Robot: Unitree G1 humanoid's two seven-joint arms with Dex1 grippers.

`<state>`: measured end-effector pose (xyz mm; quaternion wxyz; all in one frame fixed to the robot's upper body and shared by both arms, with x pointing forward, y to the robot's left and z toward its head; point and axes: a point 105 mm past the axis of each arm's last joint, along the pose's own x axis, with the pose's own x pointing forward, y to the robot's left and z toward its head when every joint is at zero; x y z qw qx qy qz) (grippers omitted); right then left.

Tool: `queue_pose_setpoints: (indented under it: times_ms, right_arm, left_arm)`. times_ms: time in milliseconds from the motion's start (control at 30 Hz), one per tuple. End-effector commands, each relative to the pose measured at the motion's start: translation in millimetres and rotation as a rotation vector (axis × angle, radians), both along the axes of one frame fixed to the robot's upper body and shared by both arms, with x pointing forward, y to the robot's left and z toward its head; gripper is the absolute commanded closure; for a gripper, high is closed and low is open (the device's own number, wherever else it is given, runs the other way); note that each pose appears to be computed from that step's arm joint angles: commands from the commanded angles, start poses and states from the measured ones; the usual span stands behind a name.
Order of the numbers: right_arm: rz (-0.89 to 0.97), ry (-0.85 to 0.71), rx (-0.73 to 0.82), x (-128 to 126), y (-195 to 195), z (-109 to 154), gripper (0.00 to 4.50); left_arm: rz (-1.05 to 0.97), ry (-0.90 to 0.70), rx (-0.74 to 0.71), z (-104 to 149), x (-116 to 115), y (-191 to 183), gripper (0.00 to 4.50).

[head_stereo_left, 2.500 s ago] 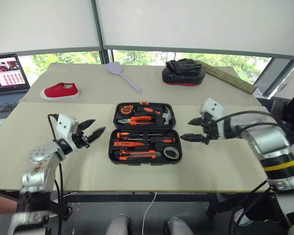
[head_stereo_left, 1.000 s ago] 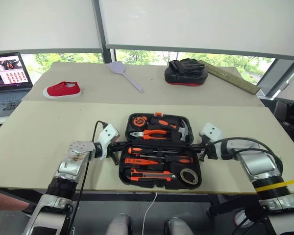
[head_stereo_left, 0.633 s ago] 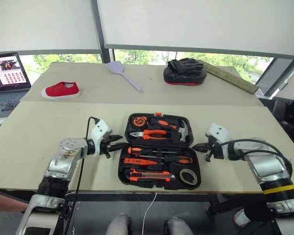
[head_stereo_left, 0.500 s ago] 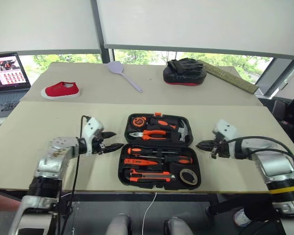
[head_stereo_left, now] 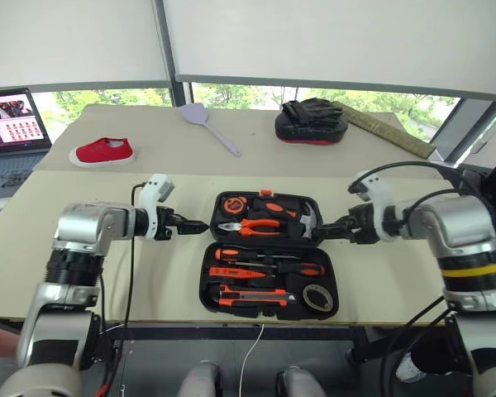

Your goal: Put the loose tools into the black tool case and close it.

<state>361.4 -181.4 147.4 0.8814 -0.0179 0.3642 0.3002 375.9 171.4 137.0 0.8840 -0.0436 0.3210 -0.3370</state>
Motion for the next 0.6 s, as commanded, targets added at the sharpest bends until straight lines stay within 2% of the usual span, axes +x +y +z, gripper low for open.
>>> queue_pose_setpoints:
  times_ms: [33, 133, 233, 267, 333, 467, 500, 533, 600]
  right_arm:
    - [-0.072, -0.041, -0.008, 16.7, -5.9, 12.3, 0.64]
    - [-0.085, -0.047, -0.011, 24.9, -5.0, 14.2, 0.64]
    - [-0.087, -0.038, -0.009, 28.1, -3.7, 12.1, 1.29]
    - [-0.089, -0.035, -0.009, 28.7, -3.6, 10.9, 1.74]
    - [-0.102, -0.025, -0.01, 30.0, -5.4, 7.1, 2.3]
    - [-0.123, -0.008, -0.001, 32.2, -7.7, 0.2, 3.68]
    - [-0.122, 0.002, 0.006, 31.6, -6.7, -1.7, 4.13]
    - [-0.12, 0.011, 0.01, 30.7, -6.0, -3.6, 4.38]
    - [-0.12, 0.029, 0.017, 28.7, -5.3, -8.3, 4.5]
  left_arm:
    - [0.018, -0.038, 0.037, 8.1, 11.5, -5.9, 0.0]
    - [0.015, -0.035, 0.04, 6.3, 14.9, -10.3, 0.0]
    - [0.035, -0.047, 0.009, 6.6, 21.8, -16.0, 0.0]
    - [0.043, -0.051, 0.0, 6.3, 23.6, -17.4, 0.0]
    - [0.052, -0.046, -0.01, 3.1, 25.1, -20.0, 0.0]
    - [0.067, -0.027, -0.032, -3.0, 25.7, -23.9, 1.09]
    - [0.069, -0.021, -0.029, -5.0, 25.4, -24.1, 1.64]
    - [0.07, -0.017, -0.026, -6.5, 25.3, -24.2, 1.91]
    - [0.071, -0.01, -0.02, -8.6, 24.5, -24.3, 2.71]
